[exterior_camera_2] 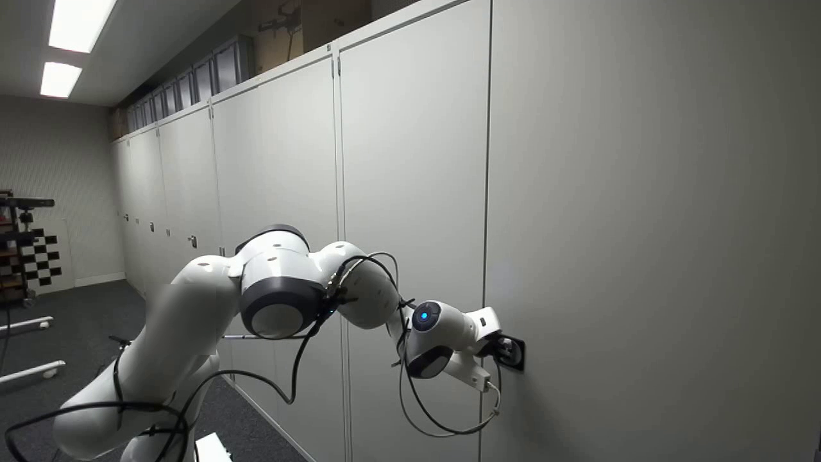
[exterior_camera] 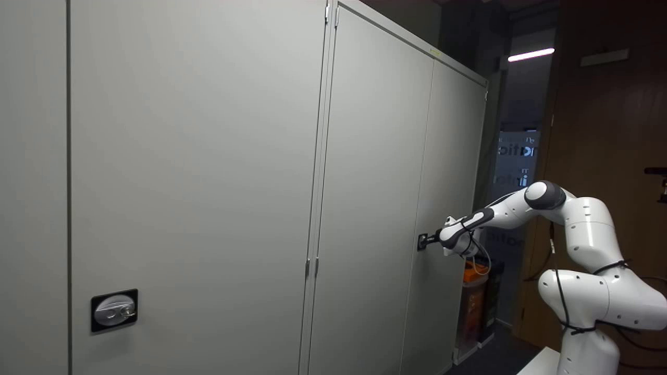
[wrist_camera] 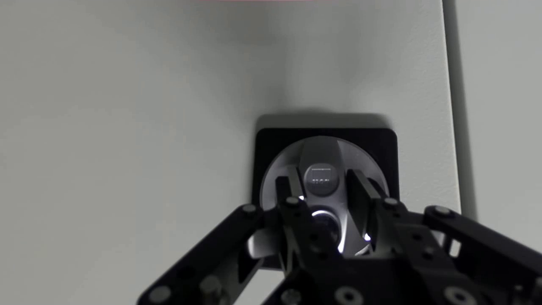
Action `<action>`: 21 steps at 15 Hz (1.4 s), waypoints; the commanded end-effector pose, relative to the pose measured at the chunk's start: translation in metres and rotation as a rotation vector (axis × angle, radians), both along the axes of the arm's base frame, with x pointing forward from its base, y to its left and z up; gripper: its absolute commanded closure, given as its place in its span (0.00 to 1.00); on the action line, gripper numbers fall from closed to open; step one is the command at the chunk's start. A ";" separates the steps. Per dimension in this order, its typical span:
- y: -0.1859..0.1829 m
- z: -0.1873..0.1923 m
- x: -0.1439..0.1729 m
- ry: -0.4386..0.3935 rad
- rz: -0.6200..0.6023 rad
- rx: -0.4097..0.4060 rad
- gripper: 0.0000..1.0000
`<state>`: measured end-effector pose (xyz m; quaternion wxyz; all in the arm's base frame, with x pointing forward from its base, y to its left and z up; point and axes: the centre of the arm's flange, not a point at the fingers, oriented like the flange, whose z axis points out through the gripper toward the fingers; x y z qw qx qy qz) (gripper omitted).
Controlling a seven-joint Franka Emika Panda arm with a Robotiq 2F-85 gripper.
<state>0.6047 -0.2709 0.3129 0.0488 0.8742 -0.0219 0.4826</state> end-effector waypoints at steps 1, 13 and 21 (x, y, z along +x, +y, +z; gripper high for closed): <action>-0.033 0.000 -0.015 -0.077 -0.081 -0.104 0.92; -0.034 0.001 -0.022 -0.028 -0.137 -0.077 0.04; -0.018 0.006 -0.037 0.040 -0.179 -0.001 0.00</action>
